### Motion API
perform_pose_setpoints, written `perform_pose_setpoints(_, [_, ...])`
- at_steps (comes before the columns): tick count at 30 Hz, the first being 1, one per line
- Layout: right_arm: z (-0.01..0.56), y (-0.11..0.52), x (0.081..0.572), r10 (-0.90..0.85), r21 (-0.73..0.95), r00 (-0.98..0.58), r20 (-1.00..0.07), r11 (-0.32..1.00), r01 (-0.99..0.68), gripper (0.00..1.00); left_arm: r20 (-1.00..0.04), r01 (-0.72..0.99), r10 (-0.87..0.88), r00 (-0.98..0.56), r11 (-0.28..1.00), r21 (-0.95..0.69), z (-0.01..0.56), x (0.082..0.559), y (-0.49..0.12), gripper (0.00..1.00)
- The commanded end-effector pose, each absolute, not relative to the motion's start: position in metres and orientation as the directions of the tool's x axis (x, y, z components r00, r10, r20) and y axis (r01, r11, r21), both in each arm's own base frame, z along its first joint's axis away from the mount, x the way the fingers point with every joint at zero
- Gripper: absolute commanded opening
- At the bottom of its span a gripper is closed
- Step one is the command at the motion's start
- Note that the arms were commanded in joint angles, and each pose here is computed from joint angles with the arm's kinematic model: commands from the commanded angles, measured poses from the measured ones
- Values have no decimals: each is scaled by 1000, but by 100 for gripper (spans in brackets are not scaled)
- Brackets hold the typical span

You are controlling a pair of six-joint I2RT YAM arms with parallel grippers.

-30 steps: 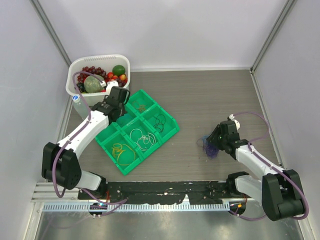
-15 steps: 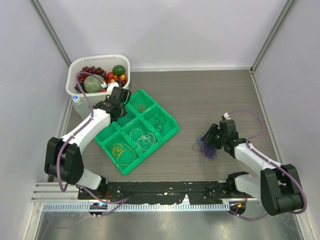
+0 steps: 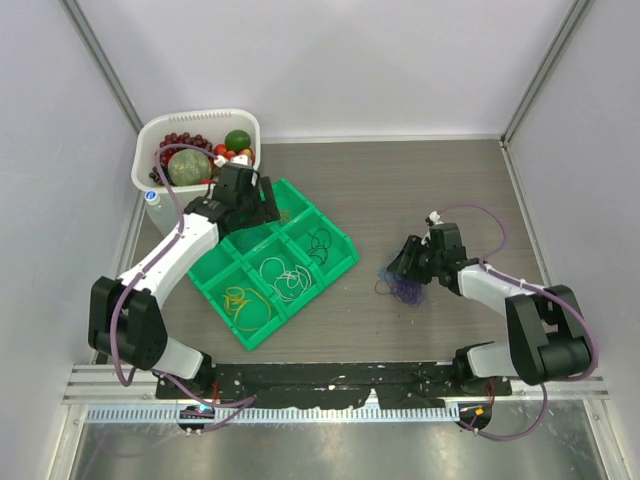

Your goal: Untangle the cables

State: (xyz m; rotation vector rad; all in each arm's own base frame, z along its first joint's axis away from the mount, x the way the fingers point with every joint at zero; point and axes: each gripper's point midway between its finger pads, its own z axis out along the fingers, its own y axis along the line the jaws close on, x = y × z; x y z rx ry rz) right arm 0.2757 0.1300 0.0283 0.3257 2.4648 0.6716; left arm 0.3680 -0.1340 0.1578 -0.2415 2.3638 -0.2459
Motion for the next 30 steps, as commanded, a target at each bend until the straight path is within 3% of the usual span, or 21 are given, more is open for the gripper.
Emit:
perform_pose_setpoints(1, [43, 149, 297, 340, 584, -811, -475, 812, -1, 50, -612, 55, -325, -721, 853, -518, 188, 374, -192, 77])
perform_pose_setpoints(7, [54, 160, 288, 340, 625, -870, -356, 779, 49, 51, -542, 28, -309, -782, 851, -525, 214, 354, -210, 79])
perform_pose_setpoints(13, [86, 156, 286, 284, 572, -903, -323, 819, 53, 51, -481, 50, -269, -834, 832, -553, 233, 329, -239, 80])
perform_pose_setpoints(20, [106, 130, 287, 248, 444, -897, -365, 893, 66, 51, -419, 252, 22, -908, 827, -503, 193, 303, -312, 67])
perform_pose_setpoints(30, [107, 94, 297, 359, 381, -869, -342, 898, 221, 51, -458, 511, 298, -837, 723, -464, 185, 273, -370, 71])
